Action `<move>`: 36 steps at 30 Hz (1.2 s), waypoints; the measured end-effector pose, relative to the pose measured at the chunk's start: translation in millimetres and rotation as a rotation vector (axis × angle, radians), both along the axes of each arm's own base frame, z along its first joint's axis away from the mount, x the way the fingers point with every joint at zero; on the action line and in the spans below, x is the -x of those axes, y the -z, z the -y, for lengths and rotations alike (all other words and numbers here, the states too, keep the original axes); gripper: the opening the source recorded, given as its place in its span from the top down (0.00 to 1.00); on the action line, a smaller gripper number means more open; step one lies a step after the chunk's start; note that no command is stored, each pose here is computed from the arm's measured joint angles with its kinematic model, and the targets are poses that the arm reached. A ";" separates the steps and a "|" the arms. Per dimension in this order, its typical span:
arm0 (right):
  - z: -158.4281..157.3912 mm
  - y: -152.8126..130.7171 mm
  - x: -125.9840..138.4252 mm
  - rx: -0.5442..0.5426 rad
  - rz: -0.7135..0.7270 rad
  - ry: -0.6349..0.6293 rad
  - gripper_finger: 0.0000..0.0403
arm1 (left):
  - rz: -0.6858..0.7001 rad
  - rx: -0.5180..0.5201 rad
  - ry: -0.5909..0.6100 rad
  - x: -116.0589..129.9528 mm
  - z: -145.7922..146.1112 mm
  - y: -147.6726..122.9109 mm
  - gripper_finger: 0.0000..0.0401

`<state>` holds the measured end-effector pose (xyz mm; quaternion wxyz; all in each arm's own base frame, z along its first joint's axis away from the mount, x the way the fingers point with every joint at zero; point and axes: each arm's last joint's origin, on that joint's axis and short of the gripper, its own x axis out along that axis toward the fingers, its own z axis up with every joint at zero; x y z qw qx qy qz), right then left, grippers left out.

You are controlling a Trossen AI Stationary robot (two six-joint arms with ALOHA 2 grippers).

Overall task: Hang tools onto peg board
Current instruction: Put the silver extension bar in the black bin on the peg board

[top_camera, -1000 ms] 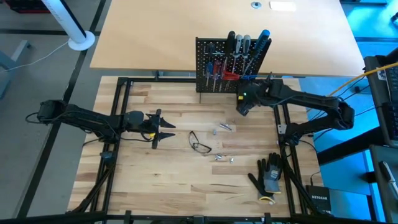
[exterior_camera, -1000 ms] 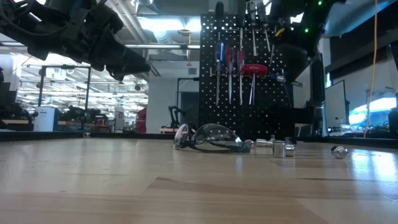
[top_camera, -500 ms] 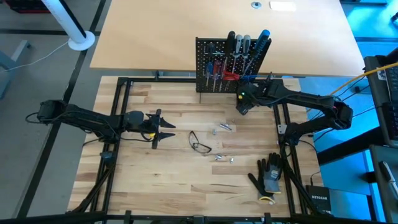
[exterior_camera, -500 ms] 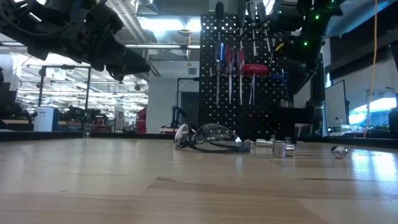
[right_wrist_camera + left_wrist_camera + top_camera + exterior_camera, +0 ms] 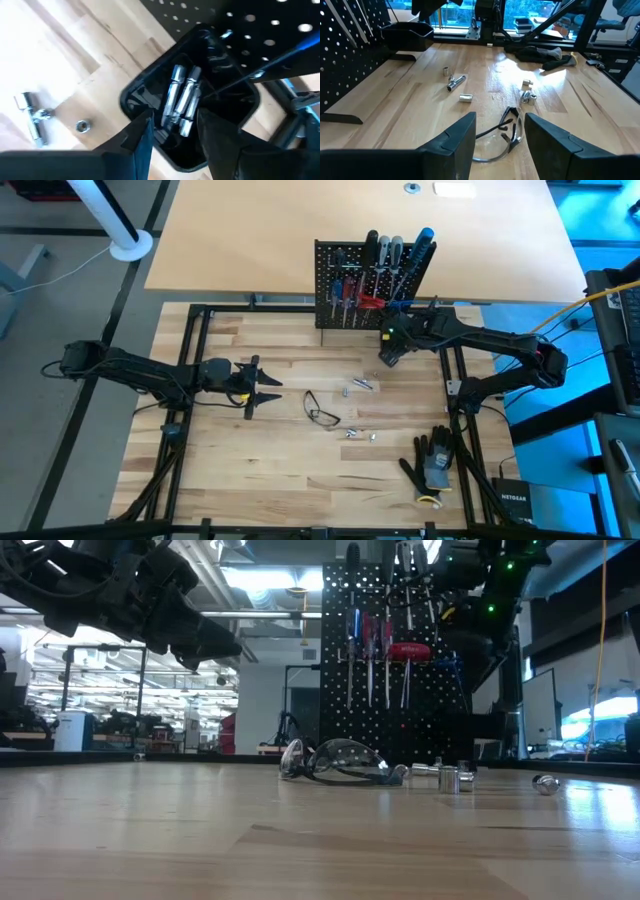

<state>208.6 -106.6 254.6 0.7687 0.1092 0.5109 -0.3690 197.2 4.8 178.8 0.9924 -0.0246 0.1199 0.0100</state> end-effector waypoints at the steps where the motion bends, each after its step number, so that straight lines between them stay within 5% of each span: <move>1: -0.4 0.1 -0.5 -0.014 0.009 -0.008 0.63 | 0.000 0.000 0.000 0.0 0.0 0.0 0.60; 9: -29.0 -4.2 -23.8 -0.117 0.172 -0.227 0.67 | 0.000 0.000 0.000 0.0 0.0 0.0 0.60; 19: -74.9 -7.2 -57.3 -0.081 0.323 -0.467 0.67 | 0.001 0.001 -0.001 0.0 0.0 -0.1 0.60; 36: -83.7 70.8 -76.1 -0.190 -0.119 -0.484 0.67 | 0.000 0.001 0.000 0.0 0.0 0.0 0.60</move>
